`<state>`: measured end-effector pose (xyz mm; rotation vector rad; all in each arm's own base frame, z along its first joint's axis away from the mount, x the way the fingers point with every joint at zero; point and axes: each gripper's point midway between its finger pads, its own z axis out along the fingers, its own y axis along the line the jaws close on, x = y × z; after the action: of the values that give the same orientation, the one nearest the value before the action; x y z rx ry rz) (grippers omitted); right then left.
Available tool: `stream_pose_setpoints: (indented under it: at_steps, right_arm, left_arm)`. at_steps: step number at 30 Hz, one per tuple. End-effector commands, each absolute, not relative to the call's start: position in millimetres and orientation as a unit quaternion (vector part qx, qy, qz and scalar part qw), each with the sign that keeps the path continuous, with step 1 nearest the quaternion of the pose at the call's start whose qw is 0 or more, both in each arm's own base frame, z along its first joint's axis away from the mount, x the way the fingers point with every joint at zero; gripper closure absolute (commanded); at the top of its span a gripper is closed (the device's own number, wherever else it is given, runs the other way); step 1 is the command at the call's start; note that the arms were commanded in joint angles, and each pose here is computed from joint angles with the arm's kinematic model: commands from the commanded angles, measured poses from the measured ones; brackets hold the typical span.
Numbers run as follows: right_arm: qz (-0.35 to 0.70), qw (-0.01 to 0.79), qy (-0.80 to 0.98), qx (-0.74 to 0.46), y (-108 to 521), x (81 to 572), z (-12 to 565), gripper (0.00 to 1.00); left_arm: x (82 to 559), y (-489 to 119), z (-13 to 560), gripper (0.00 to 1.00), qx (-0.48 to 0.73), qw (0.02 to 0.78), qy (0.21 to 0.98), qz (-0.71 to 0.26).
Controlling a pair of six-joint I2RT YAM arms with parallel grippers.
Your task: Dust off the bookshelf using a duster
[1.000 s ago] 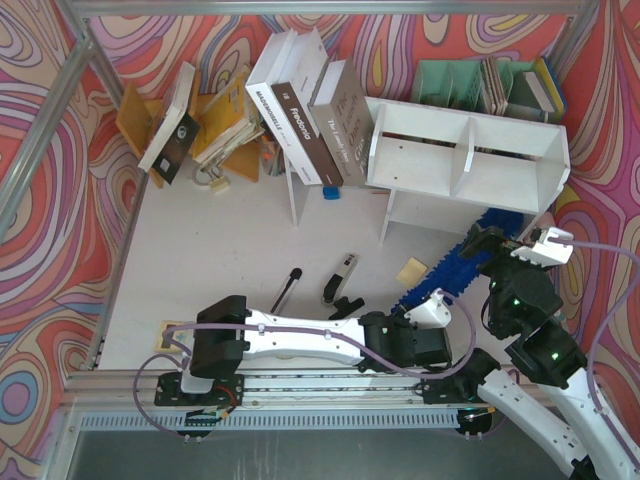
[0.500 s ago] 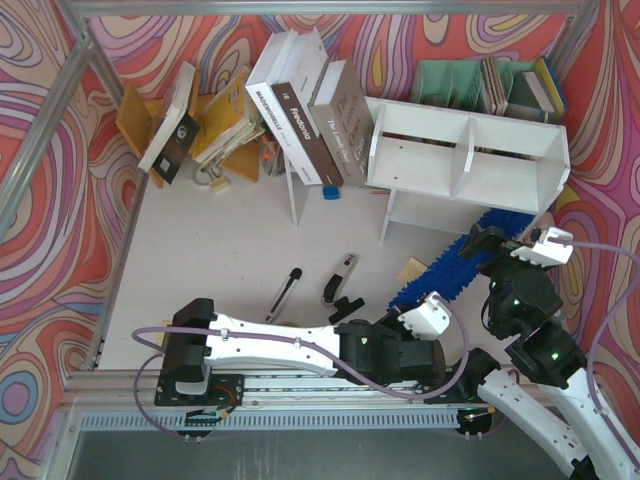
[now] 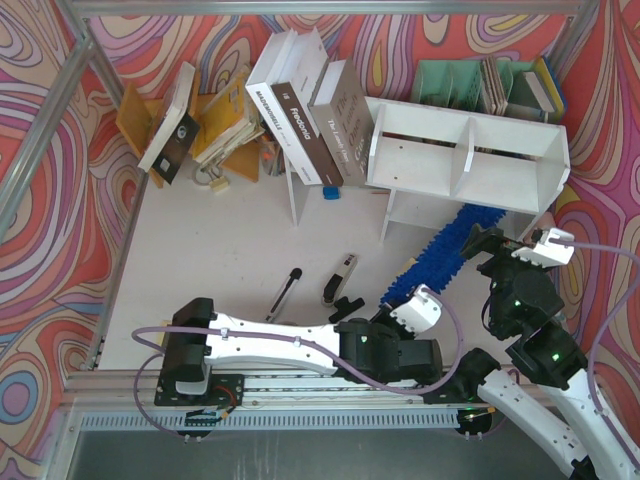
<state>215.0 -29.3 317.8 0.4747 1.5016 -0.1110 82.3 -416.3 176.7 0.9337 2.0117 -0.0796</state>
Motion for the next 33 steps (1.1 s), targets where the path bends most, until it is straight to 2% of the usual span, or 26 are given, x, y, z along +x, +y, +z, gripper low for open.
stream_pose_setpoints:
  at_steps: [1,11,24,33]
  right_arm:
    - [-0.051,0.711,0.665,0.222,-32.7,213.9,321.8,0.14]
    - [-0.051,0.711,0.666,0.220,-31.1,215.6,321.8,0.14]
    - [-0.049,0.709,0.667,0.221,-30.6,216.1,321.9,0.14]
    - [-0.038,0.707,0.667,0.234,-30.8,213.7,325.9,0.14]
  left_arm:
    - [97.1,-395.7,195.3,1.00,0.292,0.477,0.828,-0.031]
    - [109.8,-342.5,191.6,1.00,0.200,0.500,0.843,-0.009]
    - [104.3,-387.8,192.9,1.00,0.273,0.481,0.833,-0.008]
    - [117.1,-362.3,188.9,1.00,0.224,0.476,0.850,0.008]
